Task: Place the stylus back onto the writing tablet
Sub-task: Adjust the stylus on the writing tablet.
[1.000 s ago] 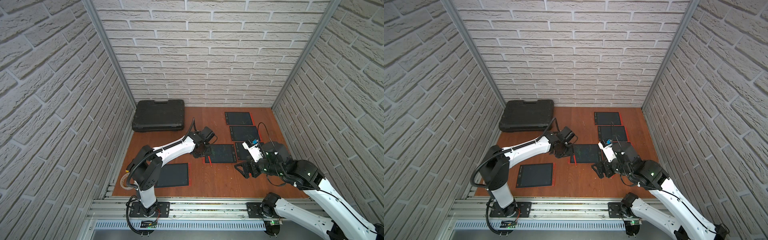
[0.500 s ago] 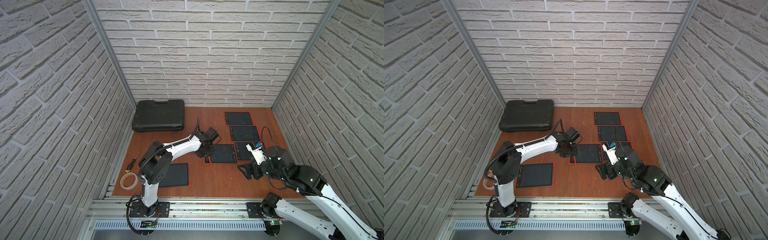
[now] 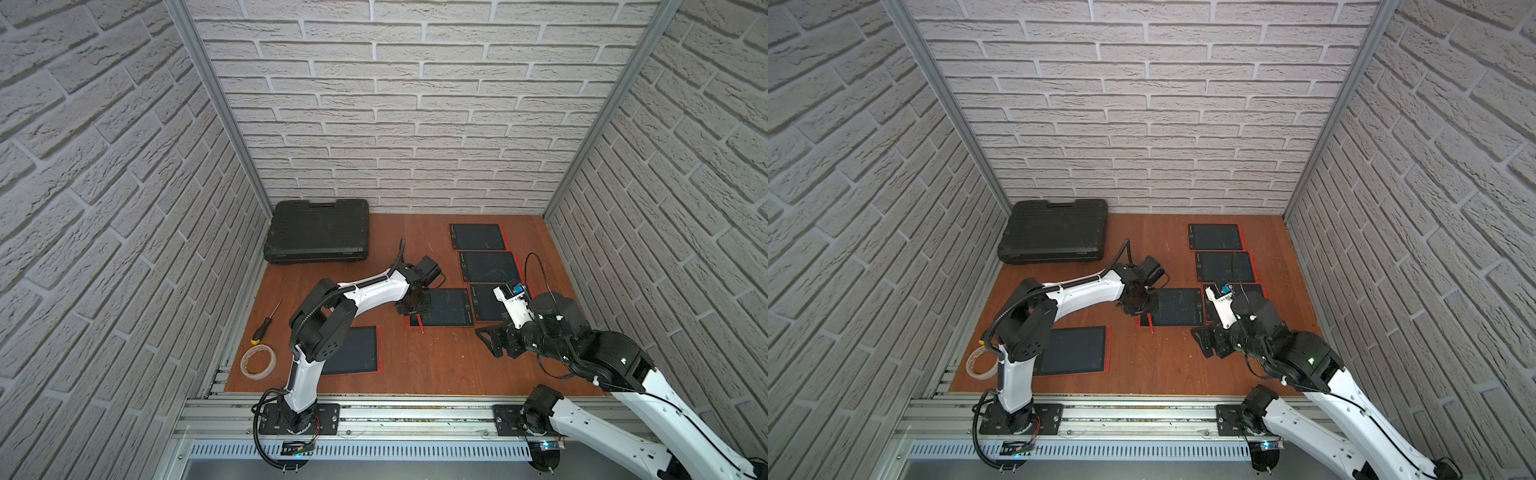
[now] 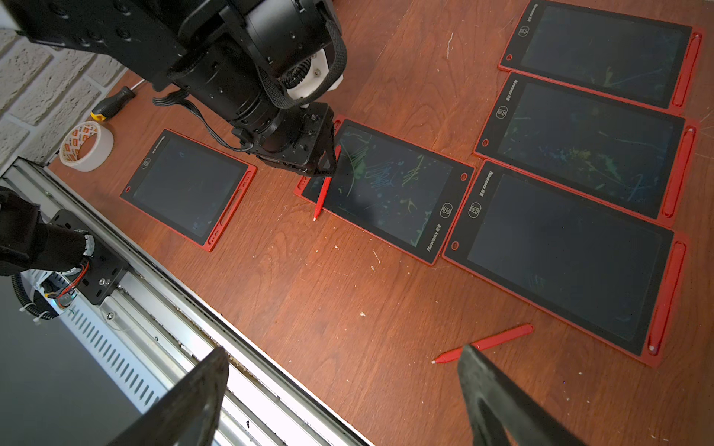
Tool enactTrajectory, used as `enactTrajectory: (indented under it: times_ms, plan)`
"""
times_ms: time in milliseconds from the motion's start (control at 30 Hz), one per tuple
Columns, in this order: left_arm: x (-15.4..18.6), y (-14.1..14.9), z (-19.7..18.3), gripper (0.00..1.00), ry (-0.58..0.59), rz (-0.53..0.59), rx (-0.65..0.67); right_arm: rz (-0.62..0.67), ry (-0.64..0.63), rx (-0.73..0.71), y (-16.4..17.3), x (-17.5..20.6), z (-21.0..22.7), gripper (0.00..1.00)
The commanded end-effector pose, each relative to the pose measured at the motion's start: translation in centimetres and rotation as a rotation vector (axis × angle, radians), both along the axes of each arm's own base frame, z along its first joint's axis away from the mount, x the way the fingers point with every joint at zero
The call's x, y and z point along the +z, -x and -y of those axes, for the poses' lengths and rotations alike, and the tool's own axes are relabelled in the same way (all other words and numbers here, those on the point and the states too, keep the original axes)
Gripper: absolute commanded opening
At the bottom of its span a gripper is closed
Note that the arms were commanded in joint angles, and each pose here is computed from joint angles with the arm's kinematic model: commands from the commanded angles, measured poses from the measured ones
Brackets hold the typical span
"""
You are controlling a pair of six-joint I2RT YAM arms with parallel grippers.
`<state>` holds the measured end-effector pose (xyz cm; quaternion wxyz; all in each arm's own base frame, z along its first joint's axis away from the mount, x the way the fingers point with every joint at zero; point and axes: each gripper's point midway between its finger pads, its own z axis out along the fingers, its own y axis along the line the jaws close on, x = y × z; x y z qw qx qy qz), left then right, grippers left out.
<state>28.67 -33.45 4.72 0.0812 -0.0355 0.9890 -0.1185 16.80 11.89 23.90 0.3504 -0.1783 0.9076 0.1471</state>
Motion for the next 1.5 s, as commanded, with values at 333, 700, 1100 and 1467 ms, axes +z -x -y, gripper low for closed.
enactTrajectory:
  times_ms: [333, 700, 1100, 1467]
  plan:
    - [-1.1, 0.2, 0.7, 0.28, -0.036, -0.017, -0.030, 0.036, -0.016, -0.021, -0.5, 0.3, 0.0, 0.91]
    - [-1.8, 0.5, 0.5, 0.23, -0.057, -0.031, -0.039, 0.039, -0.012, -0.026, -0.6, 0.3, 0.1, 0.91]
    - [-2.3, 0.9, -0.1, 0.18, -0.088, -0.047, -0.050, 0.040, -0.010, -0.028, -0.7, 0.2, 0.1, 0.91]
    - [-2.2, 1.1, -1.7, 0.14, -0.126, -0.055, -0.049, 0.044, -0.010, -0.030, -0.7, 0.3, 0.2, 0.90]
